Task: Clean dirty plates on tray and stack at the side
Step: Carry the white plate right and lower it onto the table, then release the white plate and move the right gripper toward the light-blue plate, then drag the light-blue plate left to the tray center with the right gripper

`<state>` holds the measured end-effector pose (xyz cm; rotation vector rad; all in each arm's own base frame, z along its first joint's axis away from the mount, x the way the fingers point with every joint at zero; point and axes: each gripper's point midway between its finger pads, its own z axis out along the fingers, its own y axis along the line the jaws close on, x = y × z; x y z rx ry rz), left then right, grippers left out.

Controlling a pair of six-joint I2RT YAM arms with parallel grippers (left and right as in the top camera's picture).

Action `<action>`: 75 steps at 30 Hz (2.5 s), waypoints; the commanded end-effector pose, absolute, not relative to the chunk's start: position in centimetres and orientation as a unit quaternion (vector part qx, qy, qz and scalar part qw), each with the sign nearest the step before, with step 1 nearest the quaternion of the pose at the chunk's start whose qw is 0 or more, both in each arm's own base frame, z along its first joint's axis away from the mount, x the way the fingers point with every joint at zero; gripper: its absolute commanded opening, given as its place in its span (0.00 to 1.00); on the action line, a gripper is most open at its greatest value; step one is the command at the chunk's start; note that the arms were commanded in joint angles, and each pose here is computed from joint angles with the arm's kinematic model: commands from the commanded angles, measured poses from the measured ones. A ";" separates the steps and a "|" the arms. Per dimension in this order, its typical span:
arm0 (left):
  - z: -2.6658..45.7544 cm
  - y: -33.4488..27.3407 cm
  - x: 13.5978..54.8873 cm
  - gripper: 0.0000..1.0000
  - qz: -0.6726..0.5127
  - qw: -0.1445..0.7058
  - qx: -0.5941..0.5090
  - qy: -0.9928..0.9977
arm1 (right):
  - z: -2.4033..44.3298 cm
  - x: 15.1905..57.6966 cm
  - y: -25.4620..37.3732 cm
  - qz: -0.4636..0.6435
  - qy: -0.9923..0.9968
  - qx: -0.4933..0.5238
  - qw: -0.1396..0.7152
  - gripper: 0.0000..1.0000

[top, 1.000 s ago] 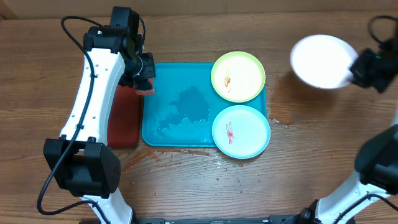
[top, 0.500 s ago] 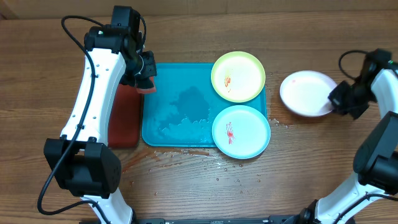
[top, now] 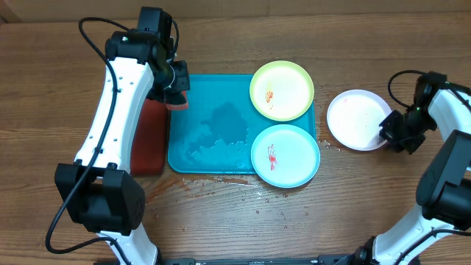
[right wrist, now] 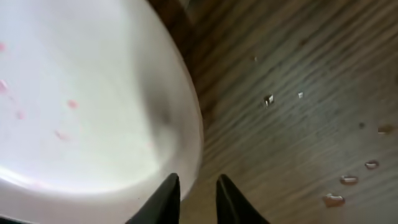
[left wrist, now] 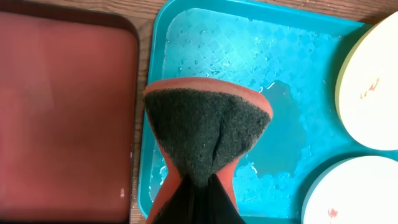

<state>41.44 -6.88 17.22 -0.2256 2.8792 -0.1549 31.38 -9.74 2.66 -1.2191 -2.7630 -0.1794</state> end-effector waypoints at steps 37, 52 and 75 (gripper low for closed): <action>18.0 -10.2 42.0 0.04 -0.060 0.146 -0.039 0.987 | 1.8 26.4 8.0 -0.131 -0.983 -0.102 0.075 0.25; 18.0 -10.2 41.9 0.04 -0.061 0.146 -0.039 0.987 | 2.4 25.6 9.0 -0.154 -0.978 -0.102 0.097 0.04; 18.0 -10.2 41.9 0.04 -0.060 0.145 -0.039 0.987 | 4.6 32.7 23.9 -0.179 -0.959 -0.188 -0.115 0.04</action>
